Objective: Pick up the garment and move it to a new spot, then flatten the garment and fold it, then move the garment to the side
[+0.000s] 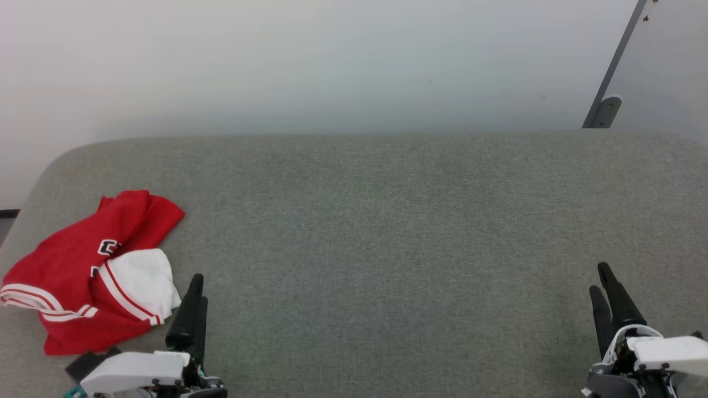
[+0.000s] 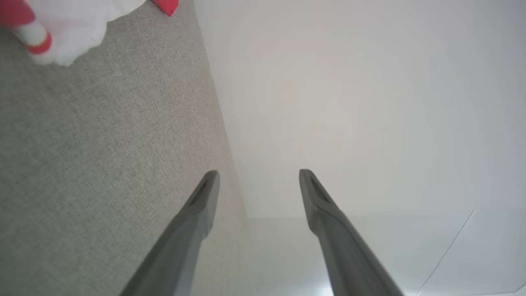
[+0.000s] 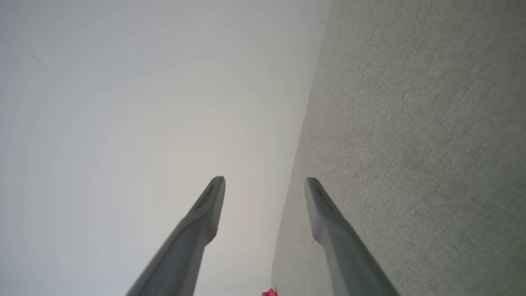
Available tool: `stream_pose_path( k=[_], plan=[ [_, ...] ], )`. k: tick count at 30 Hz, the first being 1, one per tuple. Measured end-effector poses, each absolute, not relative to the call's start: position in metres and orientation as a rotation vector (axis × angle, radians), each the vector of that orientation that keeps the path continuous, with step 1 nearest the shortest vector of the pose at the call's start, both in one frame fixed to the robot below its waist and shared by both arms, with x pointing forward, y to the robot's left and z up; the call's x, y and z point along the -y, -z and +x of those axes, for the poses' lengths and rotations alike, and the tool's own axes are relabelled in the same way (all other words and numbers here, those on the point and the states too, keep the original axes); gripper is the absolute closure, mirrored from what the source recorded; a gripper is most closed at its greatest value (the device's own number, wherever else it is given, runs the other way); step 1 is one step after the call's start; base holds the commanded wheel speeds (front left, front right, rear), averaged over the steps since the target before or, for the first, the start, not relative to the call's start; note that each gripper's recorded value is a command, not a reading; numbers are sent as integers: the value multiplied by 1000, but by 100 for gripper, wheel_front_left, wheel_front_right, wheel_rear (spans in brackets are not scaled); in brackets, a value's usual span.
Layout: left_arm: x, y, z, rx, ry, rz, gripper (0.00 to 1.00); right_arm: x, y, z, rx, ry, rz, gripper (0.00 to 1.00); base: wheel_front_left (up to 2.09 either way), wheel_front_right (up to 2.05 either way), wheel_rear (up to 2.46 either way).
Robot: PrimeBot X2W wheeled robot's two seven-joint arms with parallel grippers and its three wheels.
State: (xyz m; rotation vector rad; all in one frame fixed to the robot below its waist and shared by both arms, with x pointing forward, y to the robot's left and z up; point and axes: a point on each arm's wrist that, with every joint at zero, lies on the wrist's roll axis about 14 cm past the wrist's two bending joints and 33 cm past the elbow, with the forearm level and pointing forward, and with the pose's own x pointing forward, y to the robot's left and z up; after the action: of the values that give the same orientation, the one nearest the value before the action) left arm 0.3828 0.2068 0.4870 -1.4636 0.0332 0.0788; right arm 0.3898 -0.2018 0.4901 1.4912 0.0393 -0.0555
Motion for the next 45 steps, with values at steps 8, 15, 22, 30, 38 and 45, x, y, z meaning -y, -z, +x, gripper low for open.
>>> stream_pose_path(
  k=[8, 15, 22, 30, 38, 45],
  plan=[
    [-210, -493, 386, -27, -70, -1264, 0, 199, -499, 399, -35, 25, 1346, 0, 0, 0, 0],
    [-214, -496, 387, -17, -77, -1090, 0, 196, -507, 407, -33, -8, 1188, 0, 0, 0, 0],
    [-215, -500, 389, -4, -72, -933, 0, 194, -517, 413, -17, -40, 1011, 0, 0, 0, 0],
    [-215, -504, 390, 0, -63, -761, 0, 194, -521, 417, -4, -55, 829, 0, 0, 0, 0],
    [-213, -507, 391, 2, -48, -608, 0, 193, -523, 420, 1, -71, 661, 0, 0, 0, 0],
    [-211, -508, 391, 3, -33, -495, 0, 192, -525, 422, 12, -85, 533, 0, 0, 0, 0]
  ],
)
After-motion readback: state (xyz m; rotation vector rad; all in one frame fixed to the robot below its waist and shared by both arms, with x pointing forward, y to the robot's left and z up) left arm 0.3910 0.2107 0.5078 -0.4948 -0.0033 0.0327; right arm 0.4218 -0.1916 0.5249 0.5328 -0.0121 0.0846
